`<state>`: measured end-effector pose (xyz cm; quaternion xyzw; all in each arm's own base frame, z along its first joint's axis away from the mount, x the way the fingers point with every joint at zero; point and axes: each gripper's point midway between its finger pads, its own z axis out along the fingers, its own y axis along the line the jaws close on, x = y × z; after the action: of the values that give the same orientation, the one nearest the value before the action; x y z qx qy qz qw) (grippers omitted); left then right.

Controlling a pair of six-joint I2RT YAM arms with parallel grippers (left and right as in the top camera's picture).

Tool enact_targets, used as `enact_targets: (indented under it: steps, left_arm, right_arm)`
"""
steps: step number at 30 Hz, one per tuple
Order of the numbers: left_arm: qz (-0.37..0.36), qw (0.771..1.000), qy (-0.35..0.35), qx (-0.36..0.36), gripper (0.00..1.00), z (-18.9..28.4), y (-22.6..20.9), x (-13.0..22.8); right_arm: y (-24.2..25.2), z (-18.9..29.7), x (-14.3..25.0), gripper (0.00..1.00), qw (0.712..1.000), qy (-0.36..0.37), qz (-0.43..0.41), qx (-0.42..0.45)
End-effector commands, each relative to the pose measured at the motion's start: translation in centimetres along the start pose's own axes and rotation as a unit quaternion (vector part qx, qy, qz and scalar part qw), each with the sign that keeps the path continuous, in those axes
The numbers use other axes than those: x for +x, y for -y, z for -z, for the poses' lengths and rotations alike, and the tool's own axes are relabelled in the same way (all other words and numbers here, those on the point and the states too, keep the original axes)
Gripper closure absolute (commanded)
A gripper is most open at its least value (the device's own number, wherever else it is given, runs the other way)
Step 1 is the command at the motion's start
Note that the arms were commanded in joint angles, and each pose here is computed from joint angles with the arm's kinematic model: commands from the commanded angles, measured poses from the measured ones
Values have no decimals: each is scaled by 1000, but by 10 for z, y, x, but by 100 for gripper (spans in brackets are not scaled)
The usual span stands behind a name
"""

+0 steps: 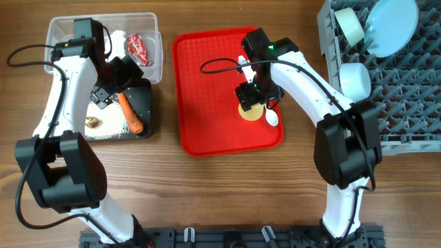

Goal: Sort waste into correct bins and load items into the dishwasher rack

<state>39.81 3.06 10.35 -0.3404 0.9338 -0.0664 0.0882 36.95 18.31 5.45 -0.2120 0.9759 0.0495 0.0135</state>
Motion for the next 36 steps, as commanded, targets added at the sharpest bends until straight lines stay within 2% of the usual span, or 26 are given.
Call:
enact_targets:
  steps: [1,12,16,19,26,36]
  left_arm:
    - [-1,1000,23,9,0,16,4,-8]
    - [-1,1000,23,9,0,16,4,-8]
    - [-1,1000,23,9,0,16,4,-8]
    - [-1,1000,23,9,0,16,4,-8]
    - [-1,1000,23,9,0,16,4,-8]
    - [-1,1000,23,9,0,16,4,-8]
  right_arm:
    - [-6,7,-2,18,1000,14,1,-11]
    - [-10,7,-10,19,999,30,4,-22]
    - [-10,7,-9,29,999,26,4,-22]
    - [-10,6,-6,34,1000,22,3,-22]
    - [-9,7,-4,37,1000,17,7,-20]
    - [-1,53,-8,37,999,37,3,-9]
